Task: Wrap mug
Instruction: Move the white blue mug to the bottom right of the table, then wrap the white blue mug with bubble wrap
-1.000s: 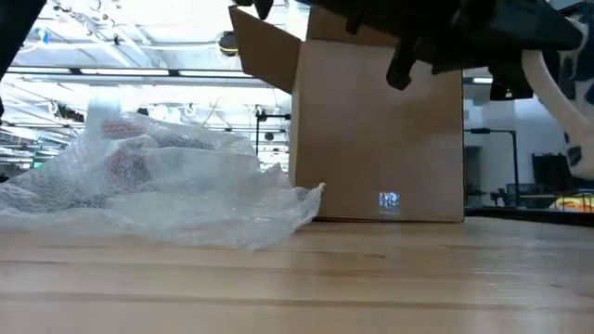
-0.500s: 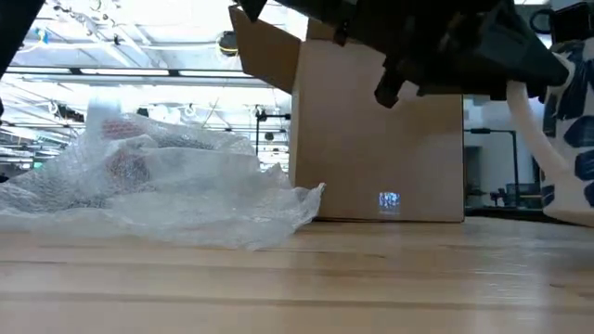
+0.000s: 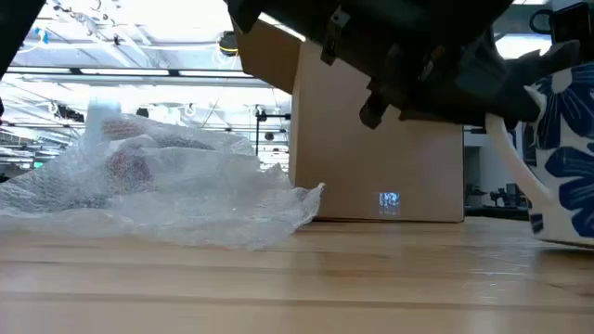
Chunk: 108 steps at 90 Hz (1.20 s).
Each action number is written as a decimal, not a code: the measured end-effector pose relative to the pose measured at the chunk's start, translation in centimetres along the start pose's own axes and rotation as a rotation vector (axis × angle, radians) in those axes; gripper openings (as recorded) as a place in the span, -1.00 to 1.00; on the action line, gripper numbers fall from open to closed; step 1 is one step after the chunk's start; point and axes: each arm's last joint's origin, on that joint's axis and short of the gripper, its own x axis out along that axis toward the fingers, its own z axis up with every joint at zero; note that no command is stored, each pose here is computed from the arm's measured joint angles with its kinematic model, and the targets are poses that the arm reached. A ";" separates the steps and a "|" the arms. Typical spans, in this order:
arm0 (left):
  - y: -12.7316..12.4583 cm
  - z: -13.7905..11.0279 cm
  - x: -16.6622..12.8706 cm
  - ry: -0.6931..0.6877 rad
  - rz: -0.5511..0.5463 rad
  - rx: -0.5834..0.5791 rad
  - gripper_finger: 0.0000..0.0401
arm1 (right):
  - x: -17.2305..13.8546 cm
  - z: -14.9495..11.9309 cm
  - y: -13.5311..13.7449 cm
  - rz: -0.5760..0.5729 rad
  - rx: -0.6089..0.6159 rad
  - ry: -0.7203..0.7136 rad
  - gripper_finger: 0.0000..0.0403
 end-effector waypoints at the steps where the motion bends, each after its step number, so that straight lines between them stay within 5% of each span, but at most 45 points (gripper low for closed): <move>1: 0.0 0.0 0.0 0.001 0.000 0.000 -0.65 | 0.0 0.0 0.0 0.000 0.000 0.000 -1.00; 34: 0.3 0.1 -0.7 0.070 0.019 0.051 -0.30 | 0.0 0.0 0.0 0.000 0.000 0.000 -1.00; 65: 0.1 3.0 -7.0 0.216 0.033 0.074 -0.27 | 0.0 0.0 0.0 0.000 0.000 0.001 -1.00; 90: -3.0 -1.5 -11.3 0.573 0.166 -0.060 -0.27 | 0.0 0.0 0.0 0.000 0.000 0.000 -1.00; 108: -5.3 -3.5 -13.5 0.568 0.306 -0.083 -0.27 | 0.0 0.0 0.0 0.000 0.000 0.000 -1.00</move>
